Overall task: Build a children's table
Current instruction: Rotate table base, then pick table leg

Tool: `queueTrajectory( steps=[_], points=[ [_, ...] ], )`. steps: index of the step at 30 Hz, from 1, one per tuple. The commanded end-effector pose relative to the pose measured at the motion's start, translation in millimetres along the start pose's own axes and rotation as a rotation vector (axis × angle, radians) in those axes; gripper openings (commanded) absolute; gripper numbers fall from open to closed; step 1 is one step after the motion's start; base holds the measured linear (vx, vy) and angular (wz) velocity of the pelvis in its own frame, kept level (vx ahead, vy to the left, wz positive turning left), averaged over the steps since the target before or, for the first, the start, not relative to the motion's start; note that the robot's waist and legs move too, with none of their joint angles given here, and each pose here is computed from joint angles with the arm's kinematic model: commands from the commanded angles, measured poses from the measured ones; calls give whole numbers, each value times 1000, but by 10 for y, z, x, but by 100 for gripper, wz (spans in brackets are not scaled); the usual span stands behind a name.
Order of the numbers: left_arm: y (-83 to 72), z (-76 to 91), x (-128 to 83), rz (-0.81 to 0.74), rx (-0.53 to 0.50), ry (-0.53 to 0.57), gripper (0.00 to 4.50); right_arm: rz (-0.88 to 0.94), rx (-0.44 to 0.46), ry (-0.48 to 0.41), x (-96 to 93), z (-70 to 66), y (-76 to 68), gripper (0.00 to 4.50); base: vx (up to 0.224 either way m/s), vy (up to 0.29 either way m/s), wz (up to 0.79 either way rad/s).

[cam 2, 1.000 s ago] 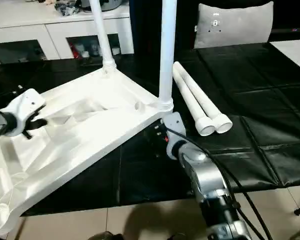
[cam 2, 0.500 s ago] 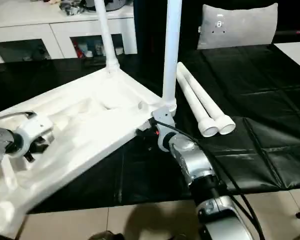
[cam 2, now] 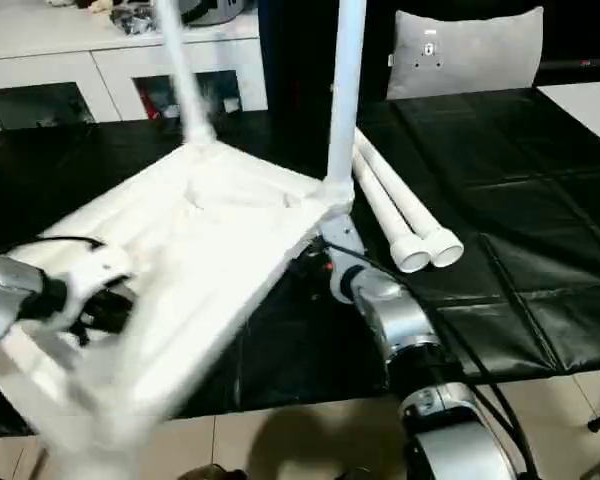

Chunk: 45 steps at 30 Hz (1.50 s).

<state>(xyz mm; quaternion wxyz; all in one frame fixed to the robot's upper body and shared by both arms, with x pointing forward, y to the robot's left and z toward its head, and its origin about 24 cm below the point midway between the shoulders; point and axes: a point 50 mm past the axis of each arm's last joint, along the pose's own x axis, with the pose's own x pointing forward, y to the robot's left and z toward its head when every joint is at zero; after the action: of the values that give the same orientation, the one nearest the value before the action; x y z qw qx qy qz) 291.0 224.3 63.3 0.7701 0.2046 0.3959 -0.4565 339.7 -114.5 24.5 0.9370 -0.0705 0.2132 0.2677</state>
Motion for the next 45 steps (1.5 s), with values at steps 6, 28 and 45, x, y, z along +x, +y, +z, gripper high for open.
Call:
queueTrajectory(
  steps=[6, 28, 45],
  points=[
    [-91, 479, 257, -57, 104, -242, 173, 87, -56, -64, 101, 193, 172, 450, 0, 0, 0],
    [269, 909, 494, 429, 34, -552, 173, -261, -80, -189, -163, 741, -434, 450, 0, 0, 0],
    [-369, 1030, 208, -115, 219, -598, 306, -387, 36, 196, -266, 694, -905, 450, 0, 0, 0]
  ],
)
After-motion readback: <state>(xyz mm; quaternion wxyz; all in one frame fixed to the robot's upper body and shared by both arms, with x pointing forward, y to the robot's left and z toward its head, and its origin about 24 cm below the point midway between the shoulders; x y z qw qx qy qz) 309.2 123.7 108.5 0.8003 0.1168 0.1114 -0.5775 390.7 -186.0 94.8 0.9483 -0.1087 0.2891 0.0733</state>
